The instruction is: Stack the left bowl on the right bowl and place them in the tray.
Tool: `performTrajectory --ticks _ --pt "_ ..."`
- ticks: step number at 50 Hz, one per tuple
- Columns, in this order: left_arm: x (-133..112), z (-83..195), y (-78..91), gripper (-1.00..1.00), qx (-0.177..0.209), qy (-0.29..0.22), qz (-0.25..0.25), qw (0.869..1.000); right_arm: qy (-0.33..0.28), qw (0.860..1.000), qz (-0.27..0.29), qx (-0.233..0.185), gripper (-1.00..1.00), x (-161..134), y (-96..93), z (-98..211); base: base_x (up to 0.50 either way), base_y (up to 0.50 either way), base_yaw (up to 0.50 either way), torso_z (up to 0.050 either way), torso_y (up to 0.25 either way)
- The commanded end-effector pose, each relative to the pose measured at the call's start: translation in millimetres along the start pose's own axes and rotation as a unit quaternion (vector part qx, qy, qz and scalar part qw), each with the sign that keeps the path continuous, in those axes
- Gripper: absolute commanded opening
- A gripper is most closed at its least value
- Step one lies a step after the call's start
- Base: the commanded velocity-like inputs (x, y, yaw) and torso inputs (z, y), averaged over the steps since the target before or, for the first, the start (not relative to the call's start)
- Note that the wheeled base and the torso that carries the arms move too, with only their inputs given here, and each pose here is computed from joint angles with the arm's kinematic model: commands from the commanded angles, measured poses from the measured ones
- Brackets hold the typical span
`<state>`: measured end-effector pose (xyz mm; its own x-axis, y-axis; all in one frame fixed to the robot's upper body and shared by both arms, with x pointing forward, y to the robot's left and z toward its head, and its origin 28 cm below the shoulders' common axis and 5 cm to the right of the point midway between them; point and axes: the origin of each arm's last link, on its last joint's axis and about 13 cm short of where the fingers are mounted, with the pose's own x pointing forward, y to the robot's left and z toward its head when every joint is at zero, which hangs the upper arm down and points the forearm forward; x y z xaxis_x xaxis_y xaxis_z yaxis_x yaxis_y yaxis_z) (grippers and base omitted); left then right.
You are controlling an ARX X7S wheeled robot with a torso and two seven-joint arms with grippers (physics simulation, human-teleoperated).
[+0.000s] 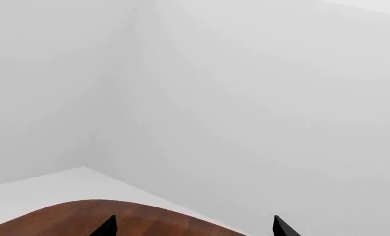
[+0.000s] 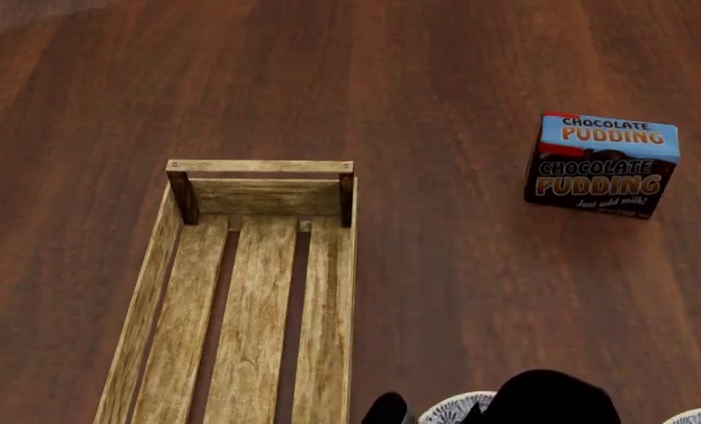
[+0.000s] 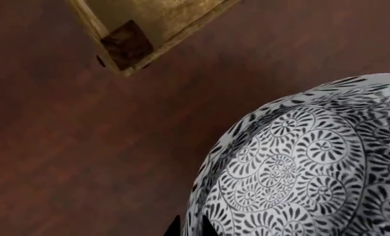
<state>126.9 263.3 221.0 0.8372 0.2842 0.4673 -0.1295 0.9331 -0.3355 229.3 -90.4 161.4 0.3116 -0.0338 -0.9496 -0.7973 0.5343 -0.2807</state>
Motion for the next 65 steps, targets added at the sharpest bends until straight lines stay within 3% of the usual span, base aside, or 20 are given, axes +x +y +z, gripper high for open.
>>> performTrajectory --ticks 1,36,65 --pt "0 0 -0.7 1.0 -0.002 0.0 -0.002 1.0 -0.007 1.0 0.004 -0.005 -1.0 -22 6.8 -3 0.0 0.0 0.0 0.0 0.0" --pt "-1 2 -0.2 1.0 -0.004 -0.003 -0.001 1.0 -0.03 0.998 -0.059 -0.013 -1.0 -62 0.8 5 0.0 0.0 0.0 0.0 0.0" --pt "-4 6 1.2 1.0 -0.013 -0.011 -0.001 1.0 -0.043 0.986 -0.161 -0.01 -1.0 -135 -6.2 4 0.0 0.0 0.0 0.0 0.0"
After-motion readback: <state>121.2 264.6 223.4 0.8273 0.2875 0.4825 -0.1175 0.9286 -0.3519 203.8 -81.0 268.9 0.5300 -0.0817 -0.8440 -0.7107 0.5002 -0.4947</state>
